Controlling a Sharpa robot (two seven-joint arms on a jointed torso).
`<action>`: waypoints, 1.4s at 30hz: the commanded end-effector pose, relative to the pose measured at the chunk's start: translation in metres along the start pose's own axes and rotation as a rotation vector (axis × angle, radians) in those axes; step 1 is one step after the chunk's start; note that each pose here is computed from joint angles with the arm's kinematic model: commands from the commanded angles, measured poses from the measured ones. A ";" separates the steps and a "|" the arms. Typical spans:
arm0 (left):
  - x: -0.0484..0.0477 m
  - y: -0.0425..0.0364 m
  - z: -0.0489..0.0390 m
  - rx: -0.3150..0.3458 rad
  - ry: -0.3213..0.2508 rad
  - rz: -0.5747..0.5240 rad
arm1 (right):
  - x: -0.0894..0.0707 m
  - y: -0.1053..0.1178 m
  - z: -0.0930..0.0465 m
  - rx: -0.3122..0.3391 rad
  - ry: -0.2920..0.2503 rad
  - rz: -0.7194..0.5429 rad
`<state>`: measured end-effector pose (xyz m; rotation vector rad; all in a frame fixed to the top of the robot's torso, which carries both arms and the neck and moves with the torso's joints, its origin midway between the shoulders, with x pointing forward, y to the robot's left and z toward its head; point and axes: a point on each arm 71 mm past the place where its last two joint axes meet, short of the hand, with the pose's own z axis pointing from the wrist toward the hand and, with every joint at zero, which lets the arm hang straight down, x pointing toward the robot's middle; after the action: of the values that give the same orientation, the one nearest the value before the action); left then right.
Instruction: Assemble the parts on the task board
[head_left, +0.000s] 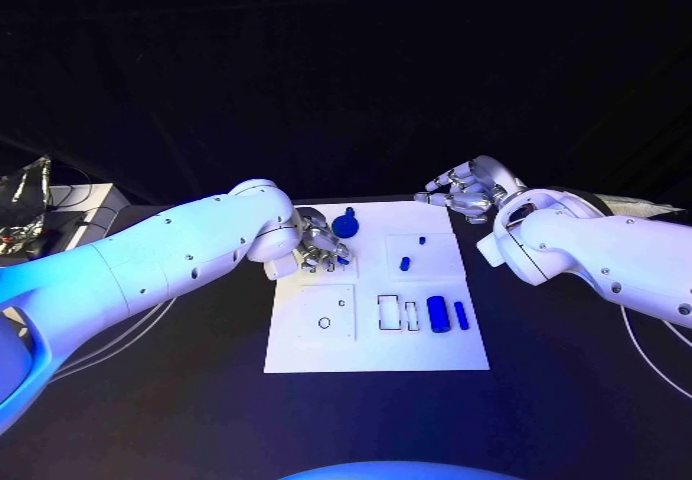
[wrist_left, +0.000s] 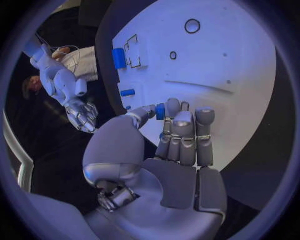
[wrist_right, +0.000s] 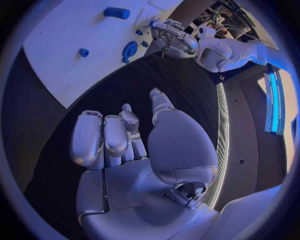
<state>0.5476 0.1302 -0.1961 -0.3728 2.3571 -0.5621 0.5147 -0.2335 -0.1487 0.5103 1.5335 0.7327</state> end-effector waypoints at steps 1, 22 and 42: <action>-0.0006 0.0025 -0.0057 0.005 -0.019 -0.036 | 0.000 0.000 0.000 -0.009 0.012 -0.012; -0.0029 0.0164 -0.0145 -0.065 -0.128 0.078 | -0.003 -0.002 0.000 -0.018 -0.013 -0.015; 0.0104 0.0138 -0.0025 -0.068 -0.154 0.131 | -0.002 0.000 -0.001 -0.023 -0.009 -0.015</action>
<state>0.5363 0.1401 -0.2074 -0.2926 2.2532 -0.3838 0.5147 -0.2367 -0.1482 0.5048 1.5239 0.7273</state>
